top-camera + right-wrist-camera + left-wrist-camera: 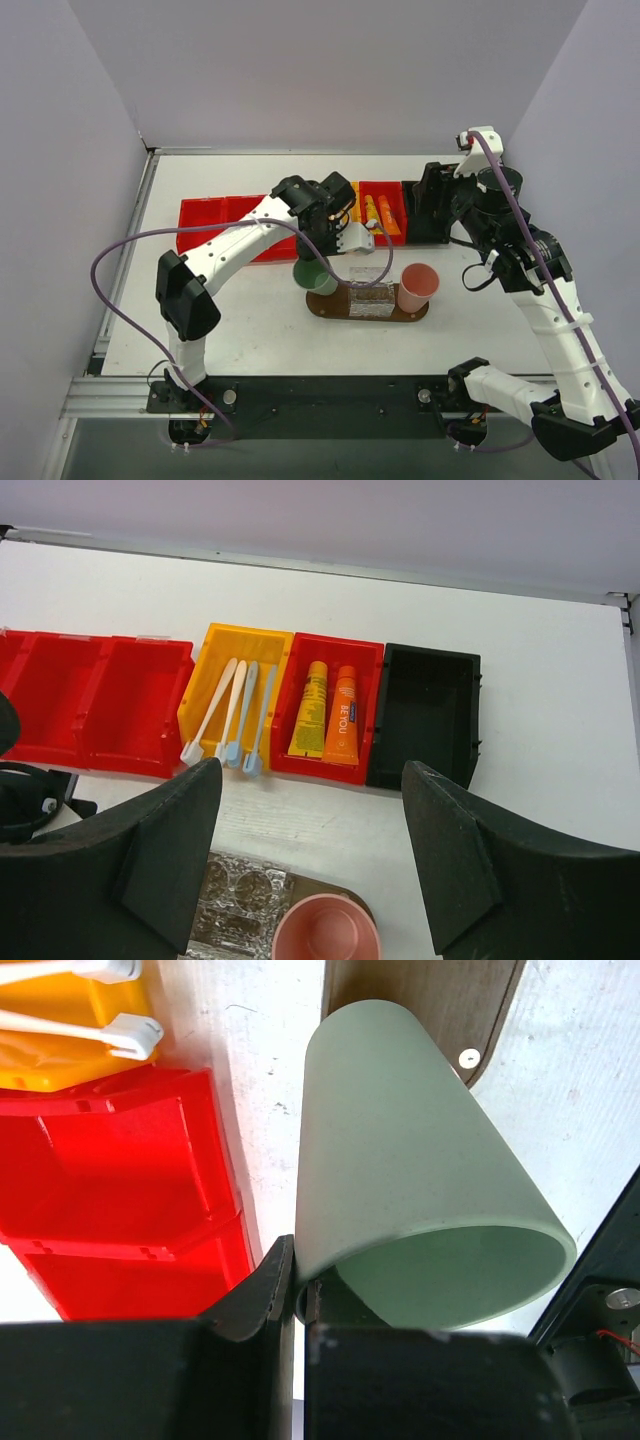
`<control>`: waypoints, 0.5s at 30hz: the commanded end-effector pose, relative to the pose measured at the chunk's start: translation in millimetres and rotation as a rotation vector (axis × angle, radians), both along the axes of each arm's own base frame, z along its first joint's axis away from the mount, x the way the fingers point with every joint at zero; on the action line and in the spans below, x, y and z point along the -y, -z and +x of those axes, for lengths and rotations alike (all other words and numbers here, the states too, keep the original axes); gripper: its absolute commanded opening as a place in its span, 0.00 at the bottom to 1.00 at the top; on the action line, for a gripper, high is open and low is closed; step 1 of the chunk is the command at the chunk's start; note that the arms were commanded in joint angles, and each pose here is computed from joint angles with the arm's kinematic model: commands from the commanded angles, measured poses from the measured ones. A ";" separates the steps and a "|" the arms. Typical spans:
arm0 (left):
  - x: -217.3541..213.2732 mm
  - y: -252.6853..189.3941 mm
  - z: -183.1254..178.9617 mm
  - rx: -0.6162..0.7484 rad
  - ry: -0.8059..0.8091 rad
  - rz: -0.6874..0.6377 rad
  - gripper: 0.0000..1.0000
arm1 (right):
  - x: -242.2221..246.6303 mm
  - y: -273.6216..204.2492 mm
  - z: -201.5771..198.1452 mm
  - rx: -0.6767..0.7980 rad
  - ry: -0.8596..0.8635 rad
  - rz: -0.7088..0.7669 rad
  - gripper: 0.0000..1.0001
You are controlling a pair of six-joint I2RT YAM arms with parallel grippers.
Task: Prepare toiletry sets of a toothbrush and toothpaste on the tray
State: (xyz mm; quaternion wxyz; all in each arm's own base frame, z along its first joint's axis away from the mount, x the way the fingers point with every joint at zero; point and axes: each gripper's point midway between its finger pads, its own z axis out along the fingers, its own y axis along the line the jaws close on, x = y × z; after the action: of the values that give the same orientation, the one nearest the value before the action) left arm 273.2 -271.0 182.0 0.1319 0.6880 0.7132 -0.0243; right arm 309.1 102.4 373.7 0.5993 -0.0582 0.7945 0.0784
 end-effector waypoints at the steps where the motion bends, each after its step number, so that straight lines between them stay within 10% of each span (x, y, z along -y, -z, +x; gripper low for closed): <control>1: -43.5 -17.5 -43.0 -0.100 0.050 0.137 0.00 | 1.1 -4.9 -1.4 0.024 -0.008 0.015 0.67; 15: -34.1 -3.4 -50.4 -0.125 0.139 0.180 0.00 | -1.1 2.8 0.2 -0.002 -0.024 0.038 0.67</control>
State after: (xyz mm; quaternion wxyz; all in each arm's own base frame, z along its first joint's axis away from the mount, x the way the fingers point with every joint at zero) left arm 254.7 -275.3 175.8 0.1154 0.7262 0.6775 -0.0162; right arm 309.6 102.7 364.3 0.5888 -0.0597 0.8011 0.0900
